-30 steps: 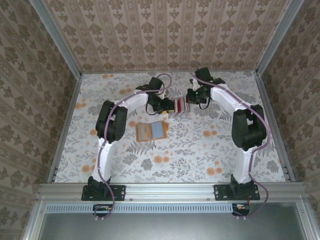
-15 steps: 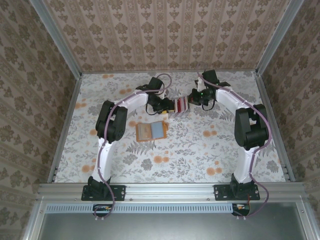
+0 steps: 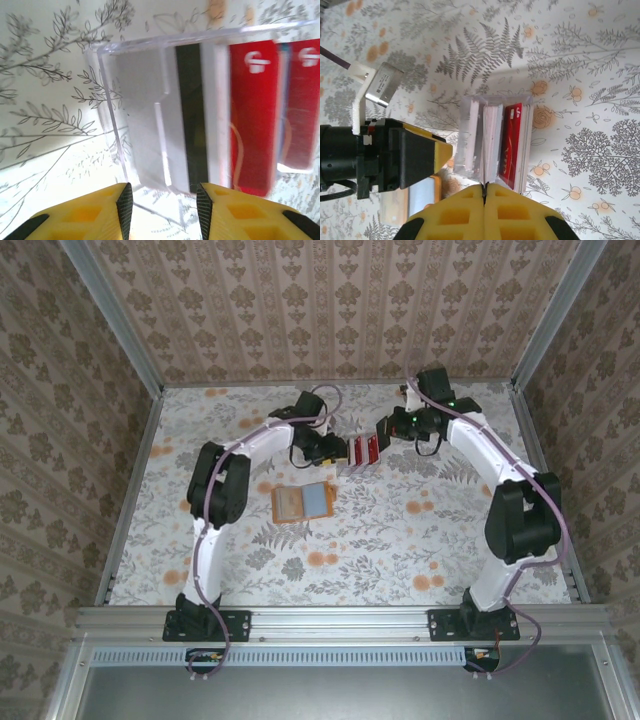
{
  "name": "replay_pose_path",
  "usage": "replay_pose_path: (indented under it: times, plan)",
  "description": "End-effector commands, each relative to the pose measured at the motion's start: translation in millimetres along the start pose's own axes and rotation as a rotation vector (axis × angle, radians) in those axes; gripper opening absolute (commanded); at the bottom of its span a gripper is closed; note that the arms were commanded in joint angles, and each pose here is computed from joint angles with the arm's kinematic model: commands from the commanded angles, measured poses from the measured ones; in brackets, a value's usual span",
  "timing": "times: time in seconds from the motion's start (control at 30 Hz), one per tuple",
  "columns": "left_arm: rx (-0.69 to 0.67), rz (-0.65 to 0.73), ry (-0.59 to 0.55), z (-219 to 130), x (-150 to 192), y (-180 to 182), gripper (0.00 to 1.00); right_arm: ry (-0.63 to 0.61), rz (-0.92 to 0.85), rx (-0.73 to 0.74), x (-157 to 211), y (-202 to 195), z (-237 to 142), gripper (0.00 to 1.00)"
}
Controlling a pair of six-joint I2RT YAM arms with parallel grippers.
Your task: Put the credit cards into the card holder
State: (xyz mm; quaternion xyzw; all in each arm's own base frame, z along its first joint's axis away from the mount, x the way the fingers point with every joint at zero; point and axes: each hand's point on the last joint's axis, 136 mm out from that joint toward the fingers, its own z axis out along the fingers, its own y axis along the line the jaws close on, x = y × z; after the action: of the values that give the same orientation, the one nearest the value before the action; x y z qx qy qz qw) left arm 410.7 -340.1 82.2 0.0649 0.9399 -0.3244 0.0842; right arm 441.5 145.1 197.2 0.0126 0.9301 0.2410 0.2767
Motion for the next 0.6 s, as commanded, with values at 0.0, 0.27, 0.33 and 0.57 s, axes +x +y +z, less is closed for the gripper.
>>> replay_pose_path:
  times: [0.0,0.27,0.33,0.57]
  plan:
    - [-0.009,0.052,-0.077,-49.8,-7.1,-10.8,0.42,0.005,-0.03,-0.031,9.5,16.9,-16.5,0.0]
    - [-0.092,0.002,-0.118,-87.4,21.6,32.1,0.42,0.07,-0.039,-0.248,45.0,73.4,-11.3,0.0]
    - [-0.115,-0.034,-0.129,-95.5,31.2,51.2,0.42,0.101,-0.031,-0.308,57.5,88.4,-3.4,0.0]
    - [-0.183,-0.117,-0.085,-100.5,84.3,93.0,0.42,0.225,-0.024,-0.426,115.6,131.0,41.0,0.0]
